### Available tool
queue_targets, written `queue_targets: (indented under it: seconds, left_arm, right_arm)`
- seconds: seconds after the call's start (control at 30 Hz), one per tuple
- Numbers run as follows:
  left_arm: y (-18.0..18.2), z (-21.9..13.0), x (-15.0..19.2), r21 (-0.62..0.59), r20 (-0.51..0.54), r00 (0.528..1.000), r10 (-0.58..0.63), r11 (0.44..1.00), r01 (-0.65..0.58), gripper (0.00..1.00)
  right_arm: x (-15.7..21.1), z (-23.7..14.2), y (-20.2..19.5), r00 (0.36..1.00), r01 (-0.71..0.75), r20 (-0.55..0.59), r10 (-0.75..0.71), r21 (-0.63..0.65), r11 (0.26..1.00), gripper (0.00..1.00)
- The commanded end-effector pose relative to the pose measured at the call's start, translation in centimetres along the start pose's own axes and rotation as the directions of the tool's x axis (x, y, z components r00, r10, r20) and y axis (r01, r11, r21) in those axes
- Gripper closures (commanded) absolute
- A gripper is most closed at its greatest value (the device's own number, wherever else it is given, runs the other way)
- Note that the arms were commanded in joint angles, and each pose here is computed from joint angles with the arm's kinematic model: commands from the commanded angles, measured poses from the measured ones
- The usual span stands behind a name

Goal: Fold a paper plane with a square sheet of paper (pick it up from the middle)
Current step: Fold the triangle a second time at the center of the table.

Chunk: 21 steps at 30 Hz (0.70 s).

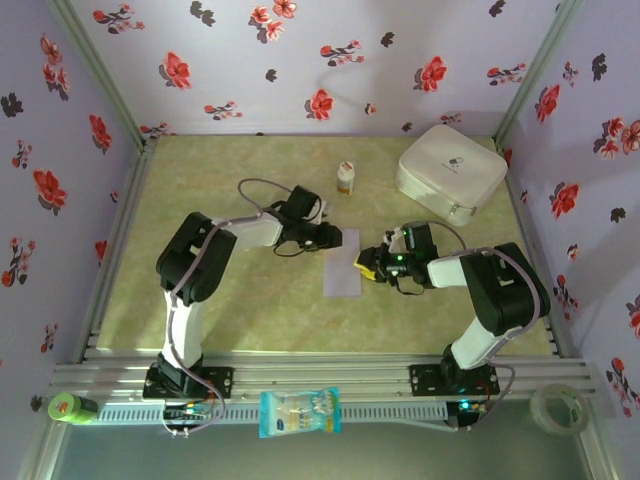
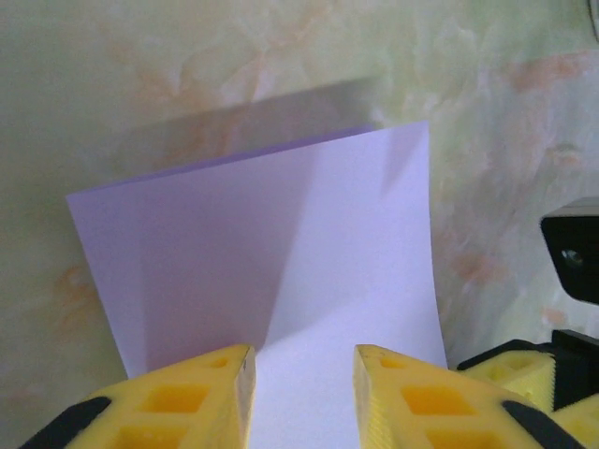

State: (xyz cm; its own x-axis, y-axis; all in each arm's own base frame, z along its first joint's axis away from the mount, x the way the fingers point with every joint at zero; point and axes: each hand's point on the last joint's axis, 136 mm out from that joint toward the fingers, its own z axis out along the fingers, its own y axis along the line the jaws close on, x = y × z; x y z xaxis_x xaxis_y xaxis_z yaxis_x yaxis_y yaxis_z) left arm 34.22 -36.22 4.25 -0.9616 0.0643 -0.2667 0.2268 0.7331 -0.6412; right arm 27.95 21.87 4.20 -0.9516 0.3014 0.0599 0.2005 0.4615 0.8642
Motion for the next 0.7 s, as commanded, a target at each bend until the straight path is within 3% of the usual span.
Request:
queue_targets:
  seconds: [0.0,0.4,0.67]
  left_arm:
    - [-0.5,-1.5,-0.3,0.011,0.038,0.999,0.014,1.000,-0.014,0.66]
    - [-1.8,-3.8,1.7,0.067,0.101,0.994,0.039,0.997,-0.046,0.65]
    - [-1.9,-2.7,5.0,0.069,0.037,0.998,0.043,0.997,-0.046,0.80]
  right_arm:
    - [-0.2,0.0,0.5,1.000,-0.004,-0.008,0.003,-0.031,1.000,0.72]
    - [-0.2,0.9,0.2,1.000,-0.005,-0.031,0.004,-0.031,1.000,0.72]
    - [0.0,1.3,0.3,0.999,-0.004,-0.037,0.002,-0.034,0.999,0.76]
